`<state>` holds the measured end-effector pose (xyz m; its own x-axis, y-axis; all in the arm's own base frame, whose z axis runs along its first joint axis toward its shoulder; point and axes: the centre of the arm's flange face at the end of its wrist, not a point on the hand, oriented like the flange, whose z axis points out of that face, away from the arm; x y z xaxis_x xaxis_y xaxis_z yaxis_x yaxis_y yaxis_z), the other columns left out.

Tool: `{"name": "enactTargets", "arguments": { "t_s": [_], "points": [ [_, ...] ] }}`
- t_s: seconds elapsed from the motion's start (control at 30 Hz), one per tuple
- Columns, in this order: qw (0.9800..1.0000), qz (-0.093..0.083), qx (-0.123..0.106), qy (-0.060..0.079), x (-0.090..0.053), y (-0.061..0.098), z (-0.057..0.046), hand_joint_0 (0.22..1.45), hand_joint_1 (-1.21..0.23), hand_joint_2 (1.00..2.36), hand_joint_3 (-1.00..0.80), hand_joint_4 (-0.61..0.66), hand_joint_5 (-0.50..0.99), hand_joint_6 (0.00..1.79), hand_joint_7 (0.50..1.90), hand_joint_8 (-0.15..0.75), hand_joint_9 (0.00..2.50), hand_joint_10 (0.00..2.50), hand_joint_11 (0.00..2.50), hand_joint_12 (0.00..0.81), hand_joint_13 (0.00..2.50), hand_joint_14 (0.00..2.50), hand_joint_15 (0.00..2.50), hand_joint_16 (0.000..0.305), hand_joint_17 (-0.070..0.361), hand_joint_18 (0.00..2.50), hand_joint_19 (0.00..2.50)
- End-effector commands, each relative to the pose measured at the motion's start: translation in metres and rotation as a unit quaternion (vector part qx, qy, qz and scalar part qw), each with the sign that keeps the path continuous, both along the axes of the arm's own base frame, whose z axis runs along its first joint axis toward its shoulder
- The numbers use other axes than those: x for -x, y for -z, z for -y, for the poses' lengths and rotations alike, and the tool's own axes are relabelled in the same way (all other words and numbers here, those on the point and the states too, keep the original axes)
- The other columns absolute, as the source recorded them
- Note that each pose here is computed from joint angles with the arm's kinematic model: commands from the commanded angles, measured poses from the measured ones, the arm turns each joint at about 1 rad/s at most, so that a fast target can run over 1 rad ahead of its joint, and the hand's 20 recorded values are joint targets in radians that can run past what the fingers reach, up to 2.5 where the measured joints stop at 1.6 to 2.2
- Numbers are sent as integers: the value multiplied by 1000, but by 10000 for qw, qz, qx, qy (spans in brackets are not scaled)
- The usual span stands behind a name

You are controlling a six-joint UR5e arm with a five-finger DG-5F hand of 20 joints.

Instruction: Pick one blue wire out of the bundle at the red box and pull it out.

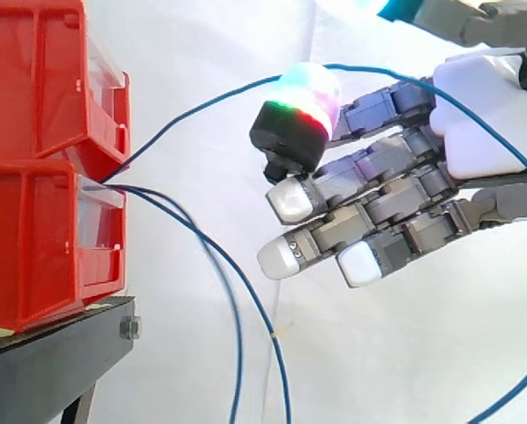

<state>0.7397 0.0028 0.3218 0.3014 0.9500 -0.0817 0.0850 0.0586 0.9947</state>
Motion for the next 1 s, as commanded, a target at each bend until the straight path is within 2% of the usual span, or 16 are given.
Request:
{"name": "enactTargets", "arguments": {
  "t_s": [0.0,0.1,0.27,0.57,0.97],
  "points": [
    [10000,-1,0,1,0,0,0,420,-446,1000,-500,204,-170,860,1083,424,806,13,591,531,541,9,295,78,175,751,497],
    [10000,-1,0,1,0,0,0,503,-390,1000,-500,178,-163,857,1147,390,824,14,589,490,526,9,295,69,155,689,529],
    [10000,29,-8,1,0,-1,0,572,-467,1011,-354,181,-151,864,1170,384,872,15,598,470,547,10,297,64,143,692,543],
    [10000,21,-6,1,-1,0,0,559,-606,1017,-223,197,-141,864,1218,390,899,19,634,473,572,10,300,64,144,725,536],
    [10000,14,-4,1,0,0,0,586,-781,1018,-187,222,-154,880,1237,378,865,17,644,466,559,10,293,63,142,721,509]
  ]
}}
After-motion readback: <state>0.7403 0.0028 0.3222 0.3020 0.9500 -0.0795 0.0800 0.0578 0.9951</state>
